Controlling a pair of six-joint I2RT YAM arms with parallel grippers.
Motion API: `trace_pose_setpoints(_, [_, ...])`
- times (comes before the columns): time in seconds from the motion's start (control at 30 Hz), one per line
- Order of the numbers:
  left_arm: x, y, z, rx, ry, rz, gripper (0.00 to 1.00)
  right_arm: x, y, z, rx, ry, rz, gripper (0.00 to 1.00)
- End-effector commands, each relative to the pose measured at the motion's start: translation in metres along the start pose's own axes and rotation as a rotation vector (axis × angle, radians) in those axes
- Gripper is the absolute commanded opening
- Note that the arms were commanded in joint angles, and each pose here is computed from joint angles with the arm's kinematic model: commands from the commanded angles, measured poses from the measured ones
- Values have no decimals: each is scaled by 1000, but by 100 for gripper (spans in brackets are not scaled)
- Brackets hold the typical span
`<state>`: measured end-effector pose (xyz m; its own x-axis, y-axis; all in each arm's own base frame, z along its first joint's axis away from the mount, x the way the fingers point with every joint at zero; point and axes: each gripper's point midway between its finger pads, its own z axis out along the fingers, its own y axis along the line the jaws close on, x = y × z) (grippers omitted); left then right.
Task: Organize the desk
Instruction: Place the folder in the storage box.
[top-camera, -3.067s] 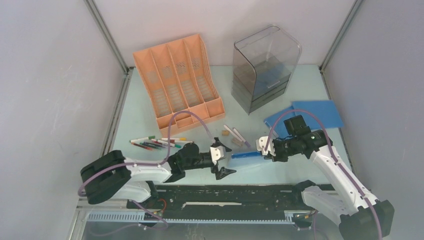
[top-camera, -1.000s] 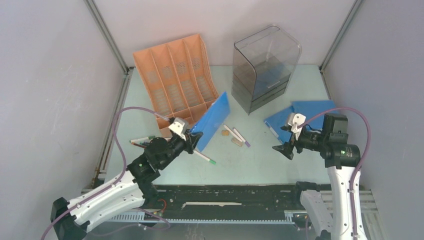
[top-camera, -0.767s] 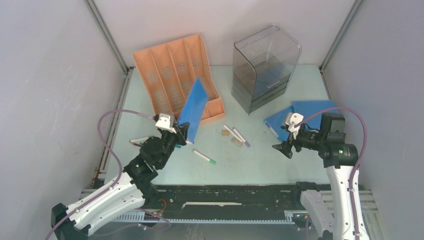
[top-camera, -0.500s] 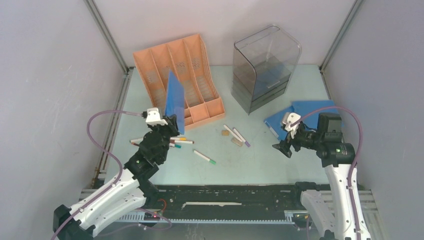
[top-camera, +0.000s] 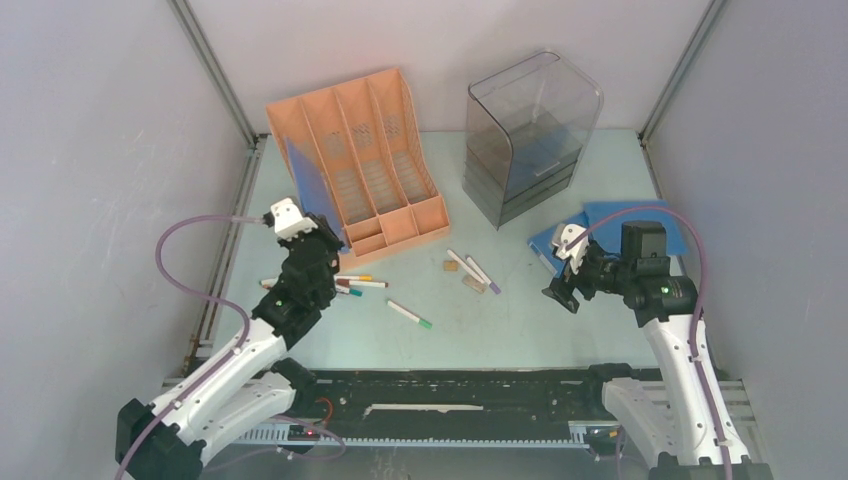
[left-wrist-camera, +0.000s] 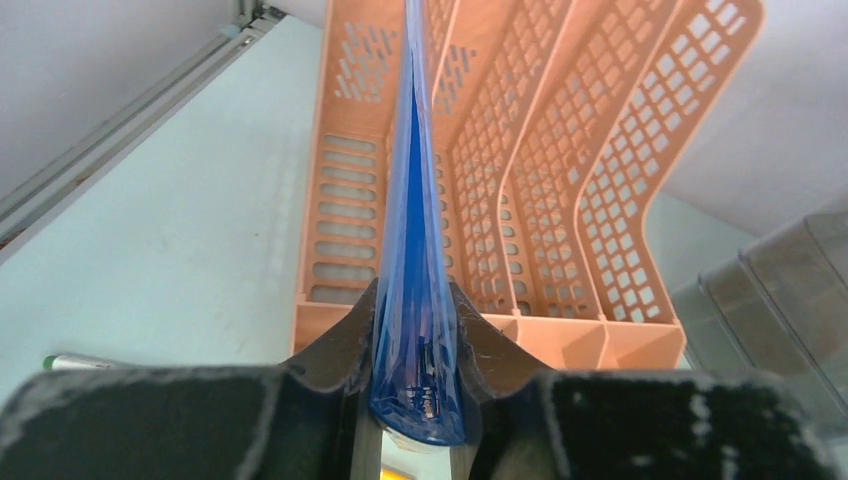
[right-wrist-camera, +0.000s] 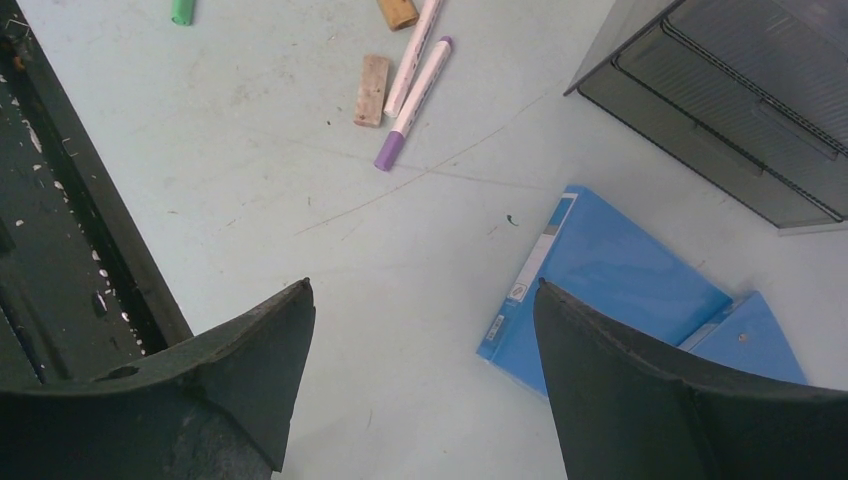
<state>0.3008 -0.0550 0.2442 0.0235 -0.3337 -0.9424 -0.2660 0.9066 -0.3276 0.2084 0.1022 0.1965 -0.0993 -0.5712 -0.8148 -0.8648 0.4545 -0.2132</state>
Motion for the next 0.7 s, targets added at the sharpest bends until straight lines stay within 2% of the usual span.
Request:
trace_pose_setpoints(0.0, [-29,2,13,-70,-72,-74,0,-2,-7,2,27,-4,-14,88])
trace_pose_setpoints(0.5, [-27,6,74,-85,-30,-42,0,-1,-6,3,20,-1,-15,88])
trace_pose_setpoints(0.67, [-30,6,87,-99,-51,-22,0,-1,-6,3,19,-3,-14,88])
